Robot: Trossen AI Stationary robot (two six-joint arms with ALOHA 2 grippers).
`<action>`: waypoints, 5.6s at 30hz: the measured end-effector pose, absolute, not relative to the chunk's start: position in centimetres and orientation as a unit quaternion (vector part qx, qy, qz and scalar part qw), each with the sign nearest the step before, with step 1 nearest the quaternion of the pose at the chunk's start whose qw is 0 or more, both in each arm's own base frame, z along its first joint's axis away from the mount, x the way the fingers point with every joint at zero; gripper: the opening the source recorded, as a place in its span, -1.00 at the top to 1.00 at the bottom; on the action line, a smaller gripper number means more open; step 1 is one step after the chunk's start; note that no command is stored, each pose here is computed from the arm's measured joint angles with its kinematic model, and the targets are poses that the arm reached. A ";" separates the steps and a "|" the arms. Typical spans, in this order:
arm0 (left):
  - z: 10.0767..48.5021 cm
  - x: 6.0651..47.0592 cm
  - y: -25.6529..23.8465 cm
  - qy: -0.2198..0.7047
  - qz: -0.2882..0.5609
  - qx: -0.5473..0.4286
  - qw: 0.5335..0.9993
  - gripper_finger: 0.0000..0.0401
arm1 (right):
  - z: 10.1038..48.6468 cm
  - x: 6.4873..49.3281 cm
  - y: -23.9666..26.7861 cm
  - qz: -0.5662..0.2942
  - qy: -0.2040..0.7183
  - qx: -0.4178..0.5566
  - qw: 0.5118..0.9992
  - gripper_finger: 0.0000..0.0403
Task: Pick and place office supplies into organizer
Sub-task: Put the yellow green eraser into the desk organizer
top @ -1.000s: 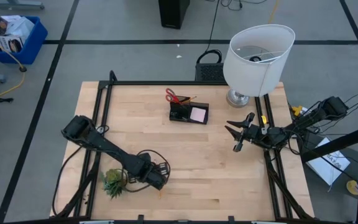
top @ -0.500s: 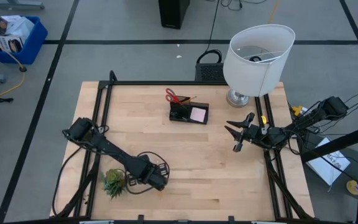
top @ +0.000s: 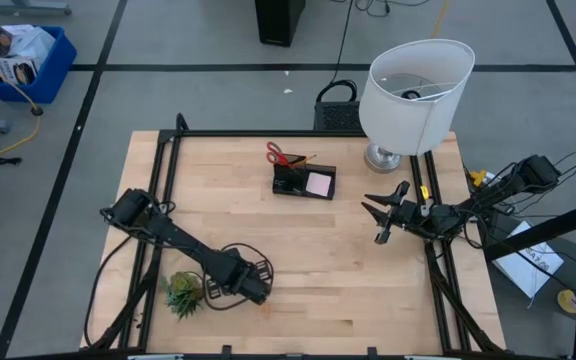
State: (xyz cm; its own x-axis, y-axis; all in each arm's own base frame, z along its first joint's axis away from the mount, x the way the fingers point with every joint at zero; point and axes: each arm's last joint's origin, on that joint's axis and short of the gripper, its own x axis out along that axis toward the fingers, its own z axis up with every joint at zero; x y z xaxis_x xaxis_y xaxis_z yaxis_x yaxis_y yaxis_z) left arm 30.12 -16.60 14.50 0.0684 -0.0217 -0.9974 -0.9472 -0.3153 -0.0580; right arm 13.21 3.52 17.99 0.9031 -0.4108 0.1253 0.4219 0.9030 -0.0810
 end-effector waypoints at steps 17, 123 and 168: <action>14.5 30.5 -16.1 0.411 0.534 -0.583 0.453 0.36 | 18.0 13.2 3.5 -0.214 -0.053 -0.053 0.974 0.50; 17.3 35.8 4.5 0.560 0.113 0.002 0.821 -0.02 | 18.0 13.2 3.5 -0.214 -0.053 -0.053 0.974 0.50; 12.3 34.3 7.7 0.494 0.135 -0.132 0.849 0.85 | 18.0 13.2 3.5 -0.214 -0.053 -0.053 0.974 0.50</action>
State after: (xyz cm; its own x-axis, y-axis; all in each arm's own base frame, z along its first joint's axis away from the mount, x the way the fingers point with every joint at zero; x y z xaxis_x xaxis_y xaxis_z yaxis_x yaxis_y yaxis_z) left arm 34.27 7.67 12.33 0.4754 0.0978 -0.8743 -0.3597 0.9286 -0.0917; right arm 13.21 3.52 18.01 0.9028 -0.4111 0.1265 0.4223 0.9030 -0.0794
